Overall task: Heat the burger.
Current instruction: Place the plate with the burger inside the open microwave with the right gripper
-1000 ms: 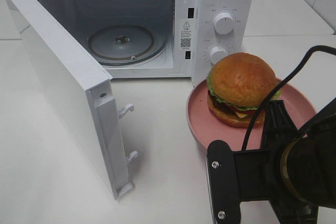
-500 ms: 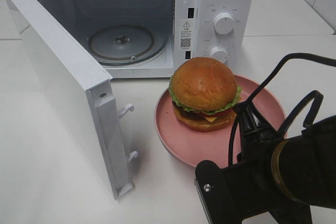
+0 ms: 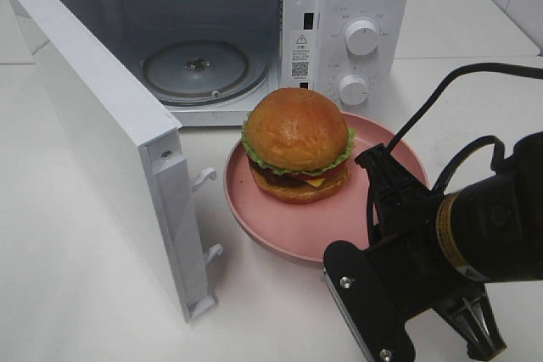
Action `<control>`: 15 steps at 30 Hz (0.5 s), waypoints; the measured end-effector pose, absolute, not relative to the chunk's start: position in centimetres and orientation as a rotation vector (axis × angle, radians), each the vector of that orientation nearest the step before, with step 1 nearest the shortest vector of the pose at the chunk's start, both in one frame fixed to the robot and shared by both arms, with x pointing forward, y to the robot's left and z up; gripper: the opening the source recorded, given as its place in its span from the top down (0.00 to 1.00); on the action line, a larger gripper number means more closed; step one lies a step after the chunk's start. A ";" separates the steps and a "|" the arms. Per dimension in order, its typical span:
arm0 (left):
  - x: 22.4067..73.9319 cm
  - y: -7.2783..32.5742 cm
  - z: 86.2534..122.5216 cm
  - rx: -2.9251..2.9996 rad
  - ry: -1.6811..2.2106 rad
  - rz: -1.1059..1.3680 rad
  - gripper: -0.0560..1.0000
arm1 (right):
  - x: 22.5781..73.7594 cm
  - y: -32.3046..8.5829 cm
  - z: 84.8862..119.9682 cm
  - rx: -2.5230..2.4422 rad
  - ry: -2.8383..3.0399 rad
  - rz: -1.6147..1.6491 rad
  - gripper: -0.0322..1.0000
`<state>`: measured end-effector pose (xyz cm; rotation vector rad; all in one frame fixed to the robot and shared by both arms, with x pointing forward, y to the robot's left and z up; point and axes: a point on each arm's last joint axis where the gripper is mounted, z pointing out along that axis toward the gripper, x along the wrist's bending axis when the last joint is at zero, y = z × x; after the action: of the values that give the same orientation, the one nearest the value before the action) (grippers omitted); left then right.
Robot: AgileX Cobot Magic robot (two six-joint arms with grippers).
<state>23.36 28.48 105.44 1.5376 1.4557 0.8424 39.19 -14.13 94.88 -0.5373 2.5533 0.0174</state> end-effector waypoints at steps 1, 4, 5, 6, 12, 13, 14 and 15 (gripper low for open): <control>23.4 28.5 105.4 1.538 1.456 0.842 0.00 | 39.2 -14.1 94.9 -0.537 2.553 0.017 0.93; 23.4 28.5 105.4 1.538 1.456 0.842 0.00 | 39.6 -14.2 94.9 -0.595 2.544 0.048 0.93; 23.4 28.5 105.4 1.538 1.456 0.842 0.00 | 39.7 -14.3 94.9 -0.611 2.545 0.056 0.93; 23.4 28.5 105.4 1.538 1.456 0.842 0.00 | 39.7 -14.3 94.9 -0.611 2.545 0.056 0.93; 23.4 28.5 105.4 1.538 1.456 0.842 0.00 | 41.2 -14.7 95.7 -0.671 2.553 0.066 0.93; 23.4 28.5 105.4 1.538 1.456 0.842 0.00 | 41.7 -14.8 96.0 -0.675 2.557 0.079 0.93; 23.4 28.5 105.4 1.538 1.456 0.842 0.00 | 41.7 -14.8 96.0 -0.675 2.557 0.079 0.93; 23.4 28.5 105.4 1.538 1.456 0.842 0.00 | 41.9 -14.9 96.1 -0.685 2.557 0.083 0.93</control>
<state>23.36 28.48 105.44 1.5376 1.4557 0.8424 41.87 -14.85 96.12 -0.6846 2.5566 0.0828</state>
